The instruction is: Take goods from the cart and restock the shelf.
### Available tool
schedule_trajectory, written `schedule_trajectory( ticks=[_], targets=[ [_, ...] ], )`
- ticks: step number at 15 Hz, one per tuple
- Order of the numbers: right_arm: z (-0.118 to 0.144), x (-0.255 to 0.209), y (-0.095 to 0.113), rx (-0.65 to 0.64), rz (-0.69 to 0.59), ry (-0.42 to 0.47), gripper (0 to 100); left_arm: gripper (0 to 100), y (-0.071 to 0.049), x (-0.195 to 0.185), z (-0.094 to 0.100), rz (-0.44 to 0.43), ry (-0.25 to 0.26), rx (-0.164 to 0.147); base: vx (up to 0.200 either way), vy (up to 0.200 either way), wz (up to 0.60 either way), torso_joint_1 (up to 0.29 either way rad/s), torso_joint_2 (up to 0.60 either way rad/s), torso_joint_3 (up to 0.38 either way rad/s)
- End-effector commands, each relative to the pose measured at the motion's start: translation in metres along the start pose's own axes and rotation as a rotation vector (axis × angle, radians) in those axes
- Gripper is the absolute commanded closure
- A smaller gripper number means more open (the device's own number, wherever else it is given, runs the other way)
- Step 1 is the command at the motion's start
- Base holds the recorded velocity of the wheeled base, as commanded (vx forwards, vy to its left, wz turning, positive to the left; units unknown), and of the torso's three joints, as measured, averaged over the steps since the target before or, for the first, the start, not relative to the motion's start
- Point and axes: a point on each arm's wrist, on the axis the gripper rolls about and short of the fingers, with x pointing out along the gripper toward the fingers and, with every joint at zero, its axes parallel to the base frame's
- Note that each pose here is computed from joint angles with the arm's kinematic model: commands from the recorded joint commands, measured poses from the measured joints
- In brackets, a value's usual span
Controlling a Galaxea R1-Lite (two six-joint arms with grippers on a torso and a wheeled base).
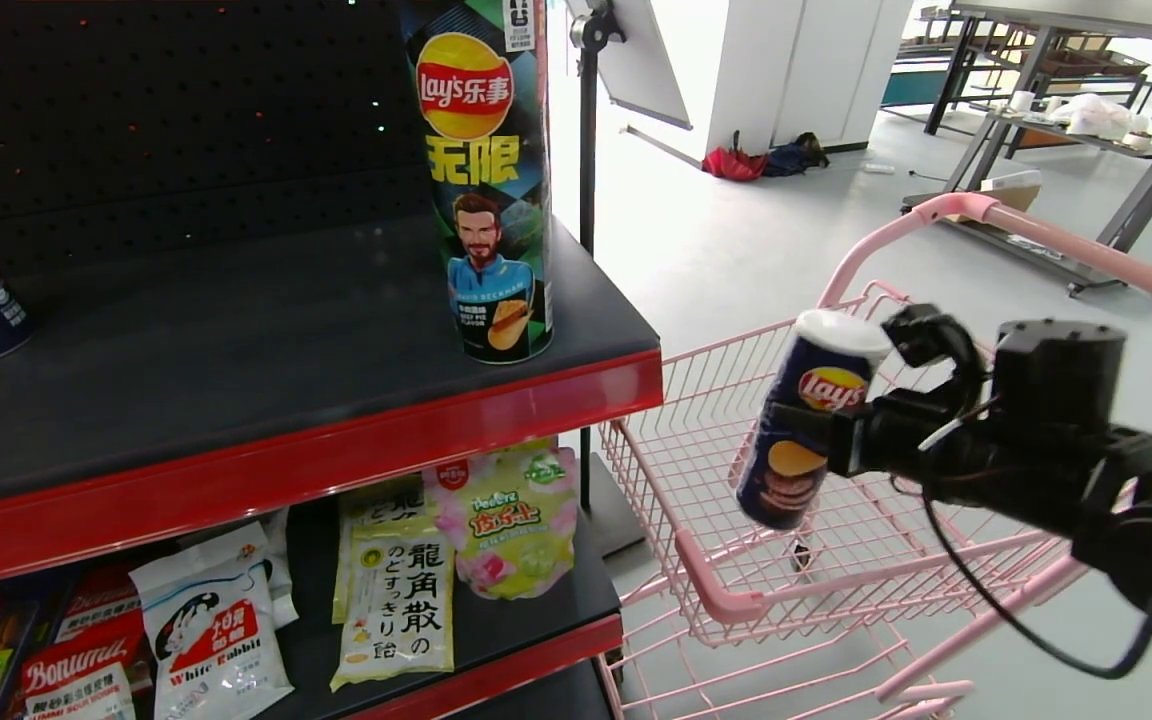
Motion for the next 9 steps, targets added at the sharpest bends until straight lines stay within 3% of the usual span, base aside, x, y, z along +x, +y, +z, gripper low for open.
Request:
schedule_trajectory(
  ticks=[1,4,5,6,7,8,9],
  targets=[
    [0.094,-0.14,0.022,-0.052,-0.136,-0.232,100,0,0.0,0.0,0.0,0.0,-0.001,0.0,0.0,0.0,0.0,0.0,0.0,0.0],
    [0.08,-0.211,0.034,-0.054,-0.211,-0.287,100,0,0.0,0.0,0.0,0.0,-0.001,0.0,0.0,0.0,0.0,0.0,0.0,0.0],
    [0.063,-0.234,0.036,-0.059,-0.254,-0.28,100,0,0.0,0.0,0.0,0.0,-0.001,-0.002,0.0,0.0,0.0,0.0,0.0,0.0],
    [0.029,-0.259,0.041,-0.055,-0.287,-0.241,100,0,0.0,0.0,0.0,-0.002,0.001,-0.002,0.0,0.0,0.0,0.0,0.0,0.0],
    [0.016,-0.268,0.044,-0.05,-0.298,-0.226,100,0,0.0,0.0,0.0,-0.002,0.001,-0.002,0.0,0.0,0.0,0.0,0.0,0.0],
    [-0.021,-0.286,0.049,-0.038,-0.326,-0.201,100,0,0.0,0.0,0.0,-0.002,0.001,-0.002,0.0,0.0,0.0,0.0,0.0,0.0],
    [-0.034,-0.291,0.051,-0.036,-0.335,-0.203,100,0,0.0,0.0,0.0,-0.002,0.001,-0.002,0.0,0.0,0.0,0.0,0.0,0.0]
  ],
)
